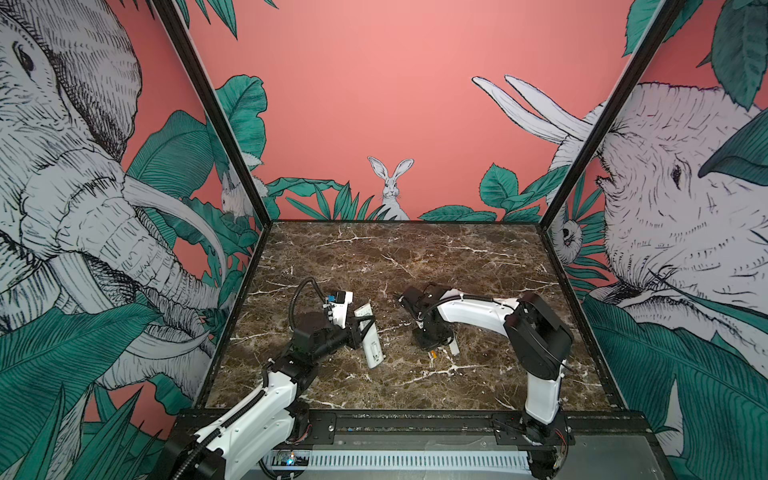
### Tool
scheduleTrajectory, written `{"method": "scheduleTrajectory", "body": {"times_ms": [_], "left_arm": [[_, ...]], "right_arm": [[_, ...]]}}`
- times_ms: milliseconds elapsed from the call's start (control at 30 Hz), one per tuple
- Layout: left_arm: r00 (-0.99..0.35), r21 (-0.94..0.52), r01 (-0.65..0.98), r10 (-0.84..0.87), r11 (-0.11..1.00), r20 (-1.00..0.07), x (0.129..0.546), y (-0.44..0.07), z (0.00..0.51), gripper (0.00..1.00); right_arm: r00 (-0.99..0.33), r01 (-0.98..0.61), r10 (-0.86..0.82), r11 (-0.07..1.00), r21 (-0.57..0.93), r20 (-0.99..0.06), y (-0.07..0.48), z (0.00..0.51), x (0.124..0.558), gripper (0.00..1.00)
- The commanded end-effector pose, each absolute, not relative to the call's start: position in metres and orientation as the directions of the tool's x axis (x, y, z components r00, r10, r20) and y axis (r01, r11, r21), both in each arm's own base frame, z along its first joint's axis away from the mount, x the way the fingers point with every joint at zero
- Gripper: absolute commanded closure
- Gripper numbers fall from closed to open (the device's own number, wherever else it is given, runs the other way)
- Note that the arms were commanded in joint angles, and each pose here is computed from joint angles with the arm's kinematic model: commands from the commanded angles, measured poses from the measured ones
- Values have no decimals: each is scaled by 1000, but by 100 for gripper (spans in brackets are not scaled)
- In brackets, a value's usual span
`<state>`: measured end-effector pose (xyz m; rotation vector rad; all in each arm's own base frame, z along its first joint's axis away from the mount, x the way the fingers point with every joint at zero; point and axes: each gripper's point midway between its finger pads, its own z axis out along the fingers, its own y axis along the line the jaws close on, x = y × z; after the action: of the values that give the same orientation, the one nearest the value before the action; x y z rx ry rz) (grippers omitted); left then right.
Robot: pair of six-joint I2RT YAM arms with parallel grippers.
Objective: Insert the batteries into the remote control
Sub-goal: 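Swing the right gripper with the battery over the remote's open compartment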
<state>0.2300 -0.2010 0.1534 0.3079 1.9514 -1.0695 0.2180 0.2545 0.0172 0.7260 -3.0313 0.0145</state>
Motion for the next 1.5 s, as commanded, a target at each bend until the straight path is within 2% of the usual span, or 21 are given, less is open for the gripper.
{"method": "scheduleTrajectory", "body": {"times_ms": [0,467,667,800,1467], "left_arm": [[-574,-564,590,-191,578,-796,229,-204,161,100],[-573,-563,587,-193,582,-797,230,-204,161,100],[-576,-567,586,-195,579,-794,231,-204,160,100],[-577,-567,585,-194,579,-793,231,-204,159,100],[-573,-567,588,-198,577,-796,230,-204,161,100]], "right_arm": [[-898,-440,-440,898,-3,26,259,9,224,77],[-895,-445,-445,895,-7,33,255,5,225,81],[-899,-439,-438,899,-10,17,257,9,230,75],[-903,-429,-429,903,-1,0,259,14,234,74],[-906,-422,-422,907,7,7,257,13,233,85]]}}
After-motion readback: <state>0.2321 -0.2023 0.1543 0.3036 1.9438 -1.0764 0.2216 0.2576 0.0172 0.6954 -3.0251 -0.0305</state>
